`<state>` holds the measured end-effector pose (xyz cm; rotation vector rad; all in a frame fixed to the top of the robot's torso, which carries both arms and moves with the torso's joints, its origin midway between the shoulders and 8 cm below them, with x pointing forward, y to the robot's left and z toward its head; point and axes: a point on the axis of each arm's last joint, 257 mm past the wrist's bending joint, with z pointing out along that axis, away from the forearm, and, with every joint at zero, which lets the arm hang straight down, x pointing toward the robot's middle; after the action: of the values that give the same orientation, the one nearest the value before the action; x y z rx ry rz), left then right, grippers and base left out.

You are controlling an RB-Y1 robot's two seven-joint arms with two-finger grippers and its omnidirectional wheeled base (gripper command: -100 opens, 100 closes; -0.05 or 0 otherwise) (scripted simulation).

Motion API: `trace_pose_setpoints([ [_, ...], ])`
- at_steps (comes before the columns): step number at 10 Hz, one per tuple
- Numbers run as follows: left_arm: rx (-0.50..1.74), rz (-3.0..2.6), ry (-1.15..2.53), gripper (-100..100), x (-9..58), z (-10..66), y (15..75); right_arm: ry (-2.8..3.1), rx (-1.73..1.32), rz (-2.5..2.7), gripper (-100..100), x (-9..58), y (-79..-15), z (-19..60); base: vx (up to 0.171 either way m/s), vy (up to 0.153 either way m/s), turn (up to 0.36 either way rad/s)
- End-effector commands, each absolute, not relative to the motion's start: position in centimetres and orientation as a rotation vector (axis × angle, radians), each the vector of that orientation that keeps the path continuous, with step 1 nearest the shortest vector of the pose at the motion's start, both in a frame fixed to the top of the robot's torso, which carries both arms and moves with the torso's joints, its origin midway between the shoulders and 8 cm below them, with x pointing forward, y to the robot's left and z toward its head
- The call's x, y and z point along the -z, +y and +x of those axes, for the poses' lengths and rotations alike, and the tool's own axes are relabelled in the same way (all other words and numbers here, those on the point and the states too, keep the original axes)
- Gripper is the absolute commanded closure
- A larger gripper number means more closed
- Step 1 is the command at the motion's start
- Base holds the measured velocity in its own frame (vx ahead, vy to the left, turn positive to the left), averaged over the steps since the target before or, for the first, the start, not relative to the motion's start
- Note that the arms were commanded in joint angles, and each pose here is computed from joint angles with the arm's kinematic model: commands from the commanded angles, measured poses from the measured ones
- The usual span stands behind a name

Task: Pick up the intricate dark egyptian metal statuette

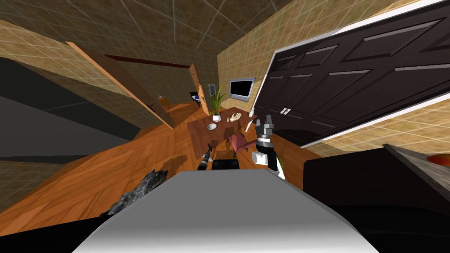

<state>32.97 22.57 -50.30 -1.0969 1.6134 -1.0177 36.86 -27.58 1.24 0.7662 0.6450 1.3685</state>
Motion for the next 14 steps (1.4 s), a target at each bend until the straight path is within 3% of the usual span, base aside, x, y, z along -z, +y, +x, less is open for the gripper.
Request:
trace_pose_setpoints([
  [1, 1.018, -1.097, 1.613, -100, 50.3, 33.0, 22.6, 0.645, -1.368, 0.766, 0, -1.2, -27.6, 36.9, 0.008, 0.004, 0.004],
  [2, 1.017, -1.097, 1.615, 0, 50.4, 33.0, 22.5, 0.645, -1.369, 0.766, 0, -1.2, -27.6, 36.9, 0.0, 0.0, 0.0],
  [3, 1.007, -1.102, 1.601, -100, 50.3, 33.9, 22.8, 0.645, -1.369, 0.766, 0, -1.2, -27.6, 36.9, -0.018, 0.013, -0.103],
  [14, 0.974, -1.14, 1.57, -100, 50.6, 36.1, 23.0, 0.645, -1.369, 0.766, 0, -1.2, -27.6, 36.9, -0.017, 0.013, -0.049],
])
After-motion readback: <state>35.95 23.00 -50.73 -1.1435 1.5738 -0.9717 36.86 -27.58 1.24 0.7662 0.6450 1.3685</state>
